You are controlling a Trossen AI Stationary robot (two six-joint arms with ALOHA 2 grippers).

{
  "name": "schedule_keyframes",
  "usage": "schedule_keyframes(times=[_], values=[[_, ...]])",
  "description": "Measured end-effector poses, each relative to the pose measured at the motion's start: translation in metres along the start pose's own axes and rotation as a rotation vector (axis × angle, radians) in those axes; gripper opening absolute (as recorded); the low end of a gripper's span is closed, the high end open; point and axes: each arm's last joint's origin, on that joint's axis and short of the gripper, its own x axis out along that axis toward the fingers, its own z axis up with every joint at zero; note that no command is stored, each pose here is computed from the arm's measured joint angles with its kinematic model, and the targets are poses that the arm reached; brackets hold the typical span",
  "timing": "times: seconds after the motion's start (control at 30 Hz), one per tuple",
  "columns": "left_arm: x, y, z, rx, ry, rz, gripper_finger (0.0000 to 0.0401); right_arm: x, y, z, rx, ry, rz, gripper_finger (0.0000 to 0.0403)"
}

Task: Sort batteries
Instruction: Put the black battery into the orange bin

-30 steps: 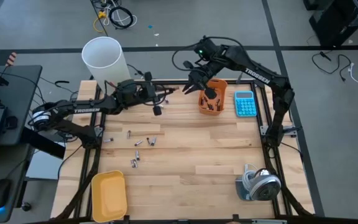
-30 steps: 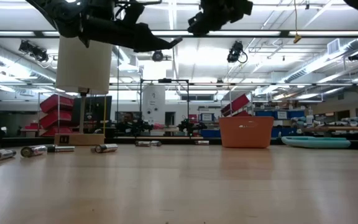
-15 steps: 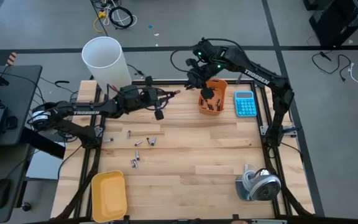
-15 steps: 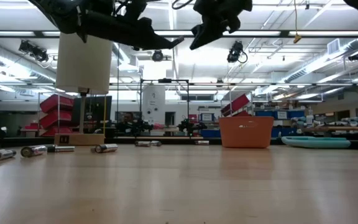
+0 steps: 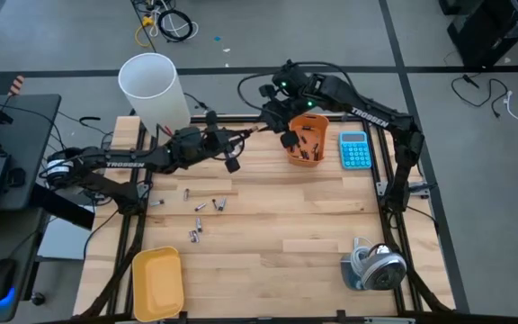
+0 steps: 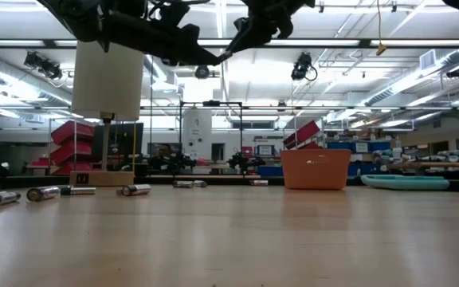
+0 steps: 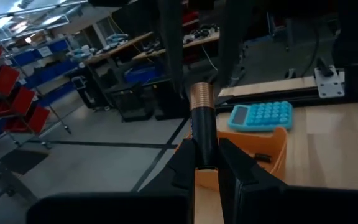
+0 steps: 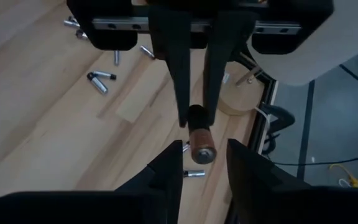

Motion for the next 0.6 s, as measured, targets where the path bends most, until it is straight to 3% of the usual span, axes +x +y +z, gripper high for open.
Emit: schedule_keyframes(times=[0.6], values=[[0.0,0.0014,0.0061,0.009,-0.072,-0.007,0.0026,0.002,0.0022,0.005,-0.022,-0.017,-0.001,0.0113]])
